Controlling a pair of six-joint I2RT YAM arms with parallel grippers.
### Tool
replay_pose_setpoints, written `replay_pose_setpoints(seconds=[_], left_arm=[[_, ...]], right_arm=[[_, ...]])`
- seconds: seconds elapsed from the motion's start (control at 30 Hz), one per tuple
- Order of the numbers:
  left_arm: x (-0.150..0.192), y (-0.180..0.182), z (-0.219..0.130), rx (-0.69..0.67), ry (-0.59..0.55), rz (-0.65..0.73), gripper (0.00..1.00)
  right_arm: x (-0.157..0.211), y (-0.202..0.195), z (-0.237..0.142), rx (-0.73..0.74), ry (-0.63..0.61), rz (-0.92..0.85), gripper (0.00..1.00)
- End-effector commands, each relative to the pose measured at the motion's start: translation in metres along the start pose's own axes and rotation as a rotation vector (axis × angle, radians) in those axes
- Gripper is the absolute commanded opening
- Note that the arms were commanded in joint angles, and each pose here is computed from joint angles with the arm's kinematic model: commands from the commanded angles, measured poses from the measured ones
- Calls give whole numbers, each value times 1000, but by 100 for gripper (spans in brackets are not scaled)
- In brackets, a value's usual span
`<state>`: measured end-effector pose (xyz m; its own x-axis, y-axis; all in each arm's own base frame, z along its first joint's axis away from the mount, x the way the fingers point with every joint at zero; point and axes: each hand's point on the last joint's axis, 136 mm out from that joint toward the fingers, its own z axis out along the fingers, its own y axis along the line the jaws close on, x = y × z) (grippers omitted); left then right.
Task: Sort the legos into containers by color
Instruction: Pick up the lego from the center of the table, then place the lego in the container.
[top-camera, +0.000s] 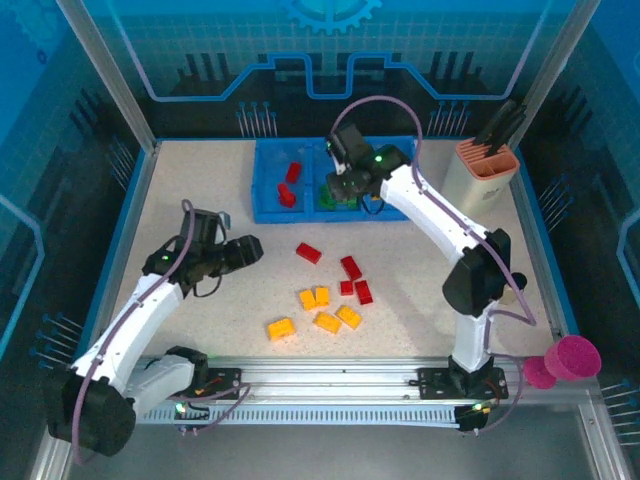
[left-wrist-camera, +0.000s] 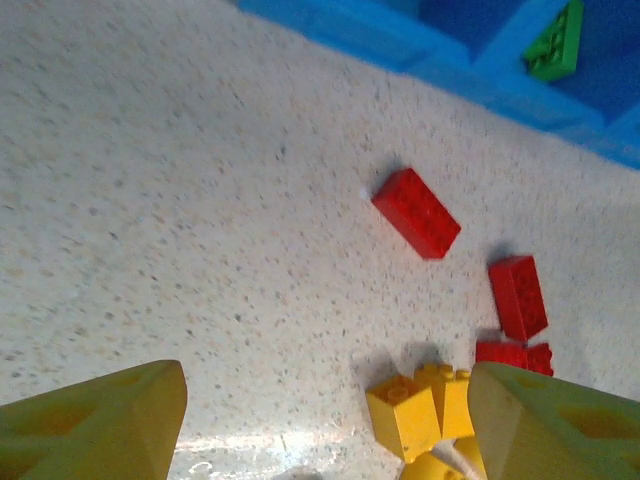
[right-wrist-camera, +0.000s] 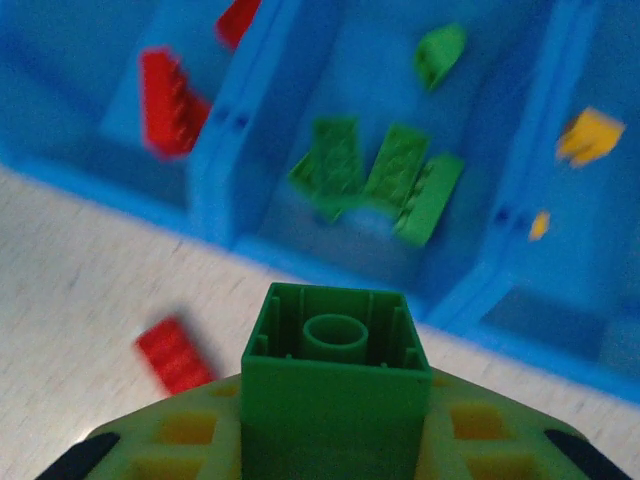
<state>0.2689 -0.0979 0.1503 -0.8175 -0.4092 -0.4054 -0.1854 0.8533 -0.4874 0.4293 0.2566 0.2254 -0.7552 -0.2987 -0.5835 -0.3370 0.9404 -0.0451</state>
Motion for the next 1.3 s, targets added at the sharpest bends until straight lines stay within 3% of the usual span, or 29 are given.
replay_pose_setpoints(seconds=[0.0,0.13,0.33,0.5,0.87,1.27], left_arm=[[7,-13,14,1,12,-73,77],[12,-26,16,-41,-10,-112,82],[16,-36,29,-46,-1,-214,82],[9,-59,40,-44,-21,-178,80],[11,-89,92,-129,62,-224,80],[5,-93,123,-202,60,-267,80]], right_arm=[[-24,-8,48,24,-16,-117,27],[-43,-23,84,94,-11,-148,28],[-48,-41,152,55,5,-96,28],[-43,-49,184,20,6,-75,29],[-45,-47,194,-38,-10,-71,30],[-61,-33,171,-101,-70,-103,51]])
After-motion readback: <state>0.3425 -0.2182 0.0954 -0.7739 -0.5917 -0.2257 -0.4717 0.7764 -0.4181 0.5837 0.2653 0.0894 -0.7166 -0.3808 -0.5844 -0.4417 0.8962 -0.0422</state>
